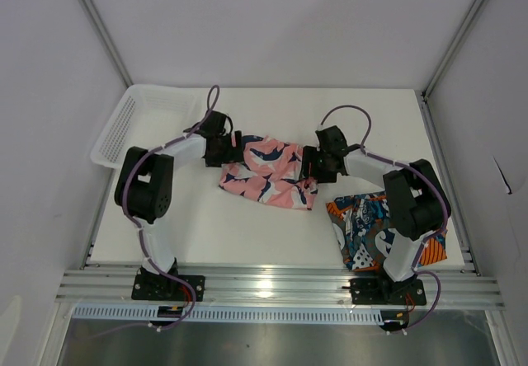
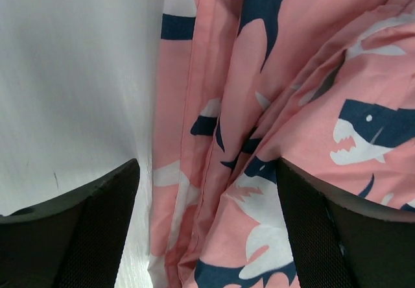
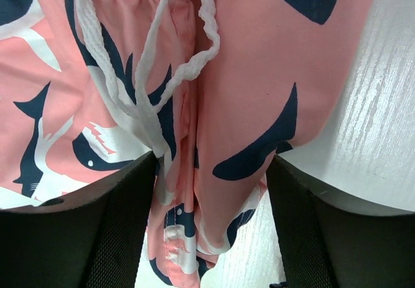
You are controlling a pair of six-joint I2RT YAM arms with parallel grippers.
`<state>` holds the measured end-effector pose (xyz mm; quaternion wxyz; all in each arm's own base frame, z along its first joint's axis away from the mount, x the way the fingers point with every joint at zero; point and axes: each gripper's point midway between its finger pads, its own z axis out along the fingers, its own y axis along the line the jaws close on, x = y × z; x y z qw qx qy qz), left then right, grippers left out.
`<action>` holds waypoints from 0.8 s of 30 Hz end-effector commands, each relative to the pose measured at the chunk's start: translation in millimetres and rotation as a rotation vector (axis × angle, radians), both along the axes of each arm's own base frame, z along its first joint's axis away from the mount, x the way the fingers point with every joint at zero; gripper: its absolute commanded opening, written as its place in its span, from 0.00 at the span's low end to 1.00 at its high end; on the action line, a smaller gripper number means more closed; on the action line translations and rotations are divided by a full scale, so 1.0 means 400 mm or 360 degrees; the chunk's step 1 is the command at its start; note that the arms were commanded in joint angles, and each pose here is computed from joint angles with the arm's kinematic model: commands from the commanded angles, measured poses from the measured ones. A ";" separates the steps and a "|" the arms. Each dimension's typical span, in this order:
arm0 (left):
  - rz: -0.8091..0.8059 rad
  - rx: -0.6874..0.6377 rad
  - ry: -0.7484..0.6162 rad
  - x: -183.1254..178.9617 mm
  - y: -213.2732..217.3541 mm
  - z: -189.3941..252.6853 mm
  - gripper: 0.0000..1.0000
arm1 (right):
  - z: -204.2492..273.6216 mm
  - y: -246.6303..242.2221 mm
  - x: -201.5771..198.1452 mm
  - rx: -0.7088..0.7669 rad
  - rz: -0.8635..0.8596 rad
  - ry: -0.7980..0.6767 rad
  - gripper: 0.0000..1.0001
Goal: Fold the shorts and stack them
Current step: Neatly place the folded shorts to the corner
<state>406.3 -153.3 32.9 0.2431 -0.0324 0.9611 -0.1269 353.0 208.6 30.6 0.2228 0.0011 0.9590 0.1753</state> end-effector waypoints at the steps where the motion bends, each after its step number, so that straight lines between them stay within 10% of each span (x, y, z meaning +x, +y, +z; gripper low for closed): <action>1: 0.0006 0.0016 0.0003 0.031 0.005 -0.014 0.86 | 0.017 0.009 0.008 0.0068 -0.0007 -0.0025 0.70; 9: 0.0048 0.0047 0.0057 0.033 0.014 -0.044 0.78 | 0.013 0.013 0.008 0.0092 -0.0031 -0.0027 0.61; 16: -0.0036 0.0026 0.0073 0.029 -0.015 -0.050 0.36 | 0.014 0.025 0.011 0.0102 -0.0035 -0.0030 0.42; 24: -0.0092 0.0012 0.0046 0.018 -0.047 -0.035 0.39 | 0.016 0.035 0.018 0.0042 -0.0026 -0.0031 0.31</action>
